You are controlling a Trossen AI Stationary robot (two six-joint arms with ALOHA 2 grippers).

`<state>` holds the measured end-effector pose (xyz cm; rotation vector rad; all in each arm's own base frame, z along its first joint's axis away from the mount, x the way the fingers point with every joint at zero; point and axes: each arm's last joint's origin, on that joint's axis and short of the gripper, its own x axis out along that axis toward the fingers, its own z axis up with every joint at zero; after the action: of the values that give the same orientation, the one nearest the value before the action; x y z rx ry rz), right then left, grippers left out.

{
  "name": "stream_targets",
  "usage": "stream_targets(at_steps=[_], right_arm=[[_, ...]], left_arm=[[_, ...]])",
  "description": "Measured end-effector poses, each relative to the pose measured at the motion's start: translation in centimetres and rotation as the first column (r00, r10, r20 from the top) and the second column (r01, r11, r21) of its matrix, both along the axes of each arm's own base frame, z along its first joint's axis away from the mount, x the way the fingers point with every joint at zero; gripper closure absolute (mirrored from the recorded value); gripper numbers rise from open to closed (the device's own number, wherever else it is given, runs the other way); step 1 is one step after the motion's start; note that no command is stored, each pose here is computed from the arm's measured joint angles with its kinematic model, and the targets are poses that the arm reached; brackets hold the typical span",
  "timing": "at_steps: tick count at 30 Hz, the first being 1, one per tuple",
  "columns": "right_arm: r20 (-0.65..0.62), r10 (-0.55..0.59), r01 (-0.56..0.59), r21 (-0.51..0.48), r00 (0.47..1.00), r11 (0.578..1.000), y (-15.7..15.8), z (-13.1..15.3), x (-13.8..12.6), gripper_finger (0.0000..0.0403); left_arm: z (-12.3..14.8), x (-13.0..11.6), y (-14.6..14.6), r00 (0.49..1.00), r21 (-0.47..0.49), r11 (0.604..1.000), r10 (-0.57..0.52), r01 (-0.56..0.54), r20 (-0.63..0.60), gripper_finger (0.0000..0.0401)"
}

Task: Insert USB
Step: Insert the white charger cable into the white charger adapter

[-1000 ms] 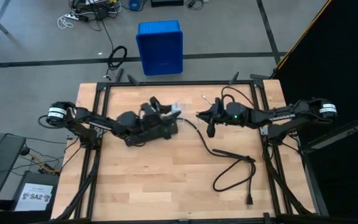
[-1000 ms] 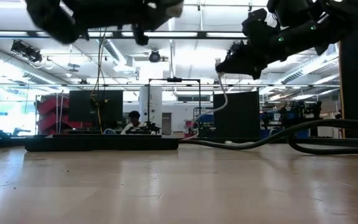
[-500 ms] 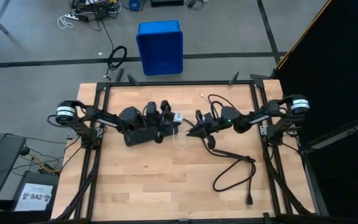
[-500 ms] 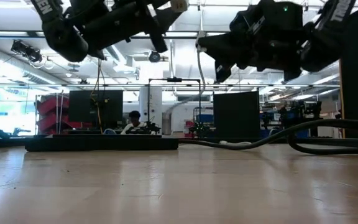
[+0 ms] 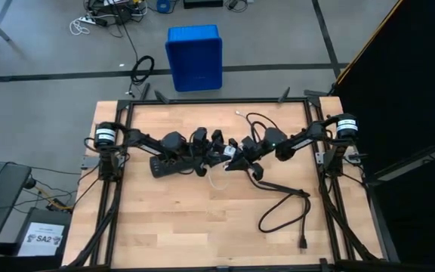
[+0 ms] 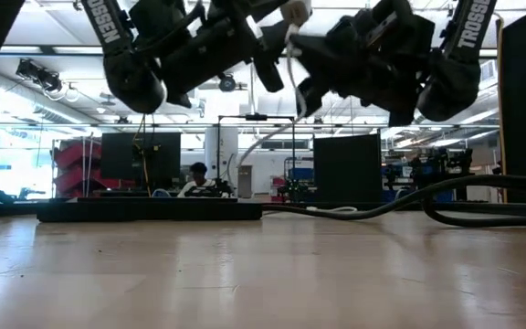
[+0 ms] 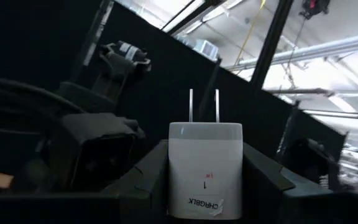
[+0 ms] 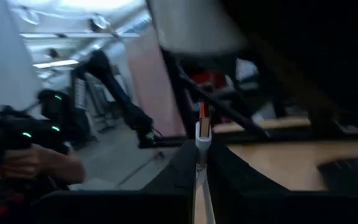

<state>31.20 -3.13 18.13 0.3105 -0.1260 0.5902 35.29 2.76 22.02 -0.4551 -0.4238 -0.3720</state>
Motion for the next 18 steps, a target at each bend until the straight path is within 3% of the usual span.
stream_targets(at_steps=[18], right_arm=[[0.037, 0.06, -0.063, 0.073, 0.997, 0.995, -0.32, 1.12, -0.14, 0.0403]], left_arm=[[0.6, 0.39, -0.19, 0.996, 0.022, 0.996, -0.083, 0.083, 0.011, 0.0276]])
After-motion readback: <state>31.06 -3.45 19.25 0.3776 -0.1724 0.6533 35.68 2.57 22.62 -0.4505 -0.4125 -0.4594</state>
